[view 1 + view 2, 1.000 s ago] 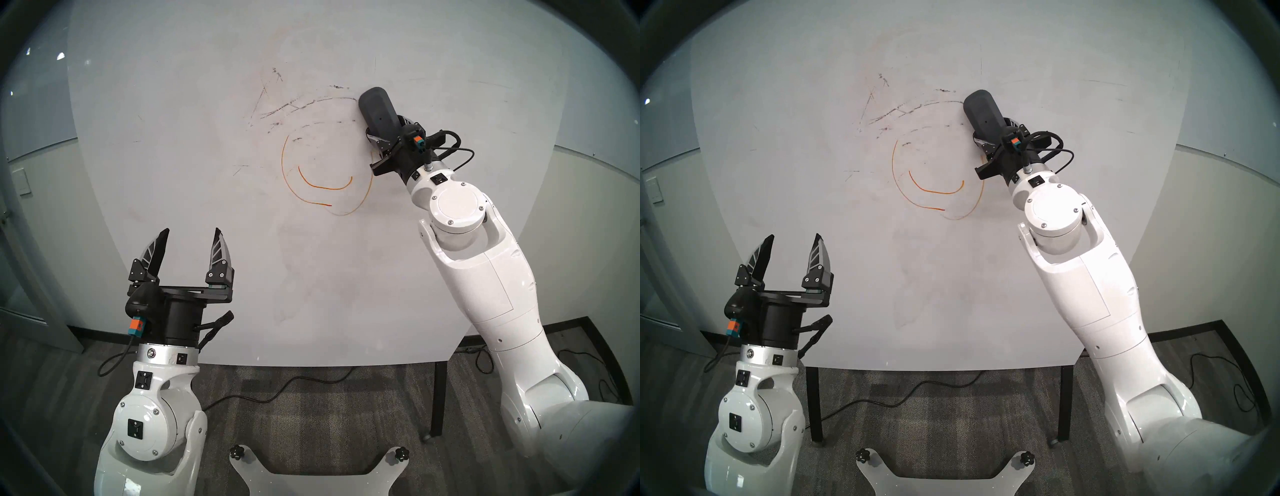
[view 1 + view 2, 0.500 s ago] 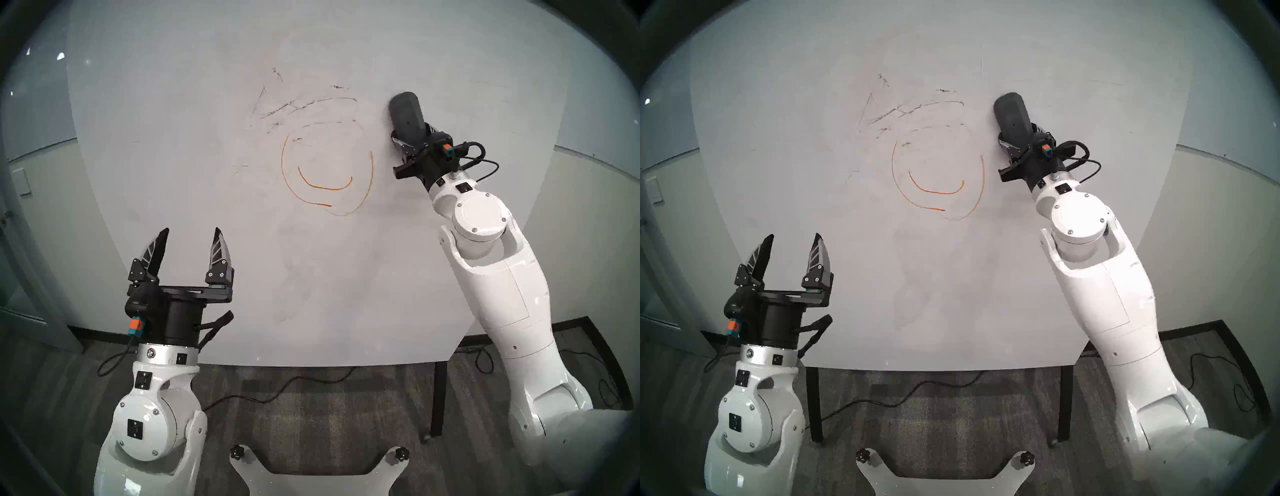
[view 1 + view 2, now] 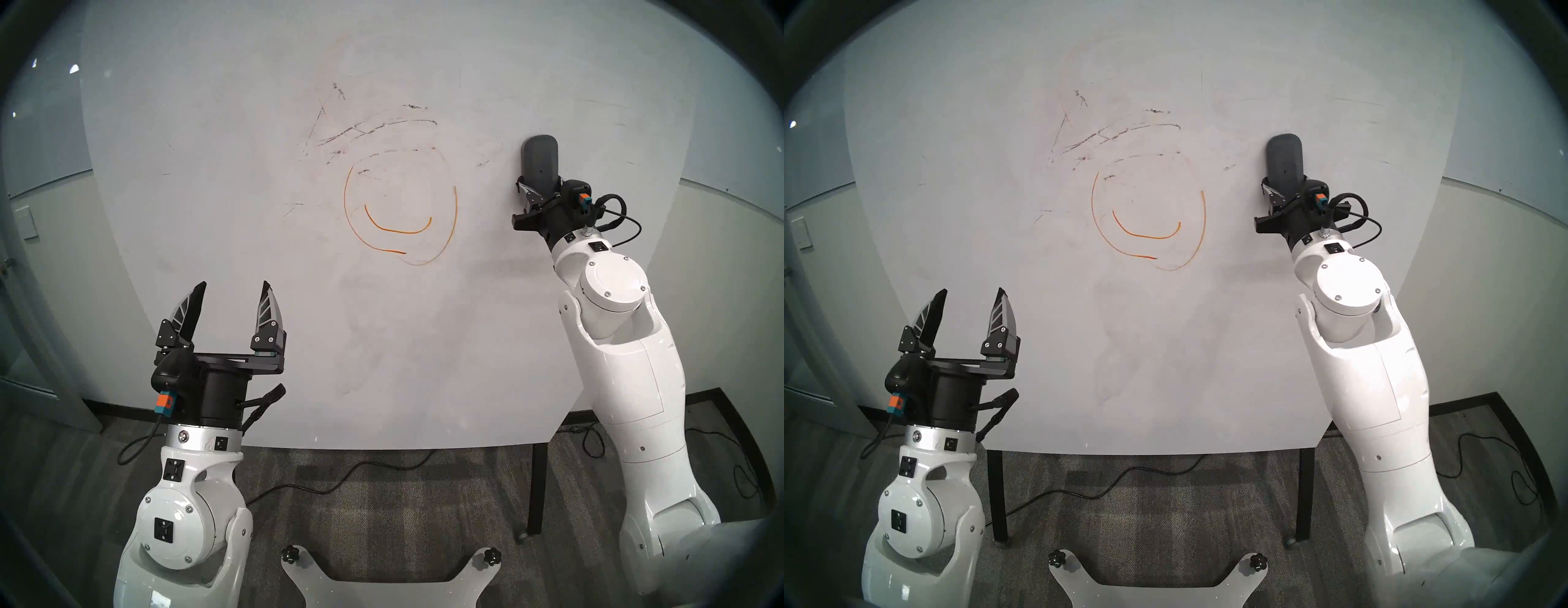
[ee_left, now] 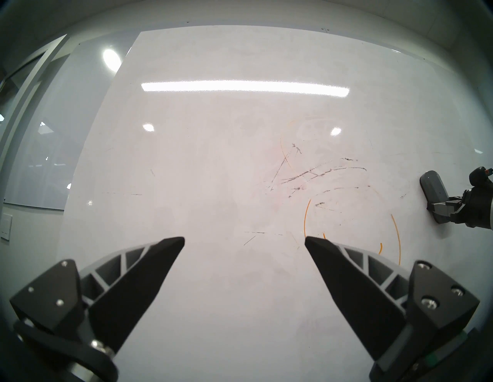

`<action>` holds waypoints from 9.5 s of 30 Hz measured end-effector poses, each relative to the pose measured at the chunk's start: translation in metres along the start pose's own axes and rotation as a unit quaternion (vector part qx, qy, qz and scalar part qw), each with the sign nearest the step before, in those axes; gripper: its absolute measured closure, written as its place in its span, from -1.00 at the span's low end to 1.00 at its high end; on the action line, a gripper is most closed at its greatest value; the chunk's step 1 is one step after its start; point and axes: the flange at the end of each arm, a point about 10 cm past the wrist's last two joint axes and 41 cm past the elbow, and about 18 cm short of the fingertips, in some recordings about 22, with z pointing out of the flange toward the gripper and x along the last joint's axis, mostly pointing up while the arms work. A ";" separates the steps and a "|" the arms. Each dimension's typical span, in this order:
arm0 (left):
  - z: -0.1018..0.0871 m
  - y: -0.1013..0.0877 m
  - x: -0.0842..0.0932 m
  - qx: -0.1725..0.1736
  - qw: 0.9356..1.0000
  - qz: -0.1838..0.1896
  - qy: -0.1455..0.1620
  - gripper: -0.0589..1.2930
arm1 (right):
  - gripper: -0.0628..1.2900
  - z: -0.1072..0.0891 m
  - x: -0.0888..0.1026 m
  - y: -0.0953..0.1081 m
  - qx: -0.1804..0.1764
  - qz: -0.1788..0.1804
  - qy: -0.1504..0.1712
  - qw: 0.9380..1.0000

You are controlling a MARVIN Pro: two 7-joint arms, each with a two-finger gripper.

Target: Erase all marks on the whiteboard with the eraser

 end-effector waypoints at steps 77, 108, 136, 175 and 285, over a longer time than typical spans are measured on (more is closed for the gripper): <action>0.000 0.000 0.002 0.000 1.000 0.000 0.001 -0.94 | 0.12 -0.073 -0.002 -0.089 0.090 0.121 -0.019 0.988; 0.000 0.000 0.002 0.000 1.000 0.000 0.001 -0.94 | 0.12 -0.055 0.005 -0.125 0.086 0.110 -0.004 0.990; 0.000 0.000 0.002 0.000 1.000 0.000 0.001 -0.94 | 0.12 -0.023 -0.010 -0.134 0.060 0.109 -0.028 0.992; 0.000 0.000 0.002 0.000 1.000 0.000 0.001 -0.94 | -0.10 -0.016 -0.009 -0.142 0.048 0.107 -0.023 0.993; 0.000 0.000 0.002 0.000 1.000 0.000 0.001 -0.94 | 0.03 -0.025 -0.002 -0.158 -0.001 0.103 -0.026 0.994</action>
